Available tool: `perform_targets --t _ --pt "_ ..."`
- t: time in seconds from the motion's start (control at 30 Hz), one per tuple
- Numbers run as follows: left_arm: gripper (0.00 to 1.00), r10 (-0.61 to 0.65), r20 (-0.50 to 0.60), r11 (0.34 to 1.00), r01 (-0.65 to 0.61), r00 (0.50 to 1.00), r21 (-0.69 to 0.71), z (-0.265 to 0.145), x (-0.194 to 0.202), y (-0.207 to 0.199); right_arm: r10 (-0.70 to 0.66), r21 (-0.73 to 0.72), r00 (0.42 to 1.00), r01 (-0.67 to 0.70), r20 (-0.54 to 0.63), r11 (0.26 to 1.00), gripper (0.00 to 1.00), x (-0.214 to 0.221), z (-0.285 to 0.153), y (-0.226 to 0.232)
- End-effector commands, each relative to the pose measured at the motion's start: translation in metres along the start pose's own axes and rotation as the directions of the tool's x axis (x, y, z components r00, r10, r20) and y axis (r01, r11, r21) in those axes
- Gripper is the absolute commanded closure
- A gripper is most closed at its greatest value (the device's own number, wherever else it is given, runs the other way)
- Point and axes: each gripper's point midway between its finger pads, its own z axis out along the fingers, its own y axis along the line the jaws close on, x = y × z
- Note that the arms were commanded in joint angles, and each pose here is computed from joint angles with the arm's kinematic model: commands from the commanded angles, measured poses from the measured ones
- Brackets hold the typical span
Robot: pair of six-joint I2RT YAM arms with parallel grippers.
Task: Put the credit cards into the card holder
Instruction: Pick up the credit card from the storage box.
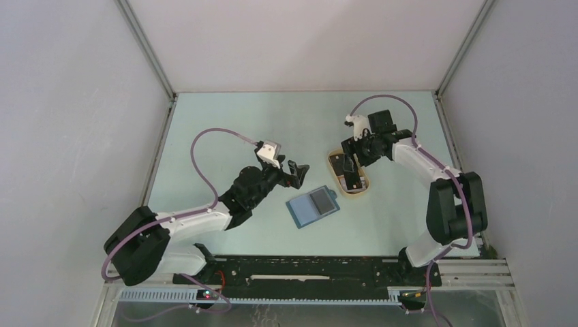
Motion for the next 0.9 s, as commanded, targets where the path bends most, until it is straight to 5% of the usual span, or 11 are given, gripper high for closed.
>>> perform_targets --t 0.0,0.43,0.87 --pt "0.0 0.023 0.033 0.999 -0.024 0.999 0.024 0.001 -0.006 -0.002 0.047 0.069 0.999 -0.046 -0.014 0.997 0.3 -0.002 0.008 -0.012" --pt "0.0 0.022 0.031 0.999 -0.023 0.999 0.033 0.0 -0.005 -0.004 0.125 0.054 0.987 -0.12 -0.097 0.991 0.34 0.012 0.029 -0.001" --pt "0.0 0.021 0.035 0.999 -0.022 0.999 0.042 0.0 -0.005 -0.005 0.124 0.17 0.987 -0.105 -0.105 0.98 0.25 0.012 0.035 0.0"
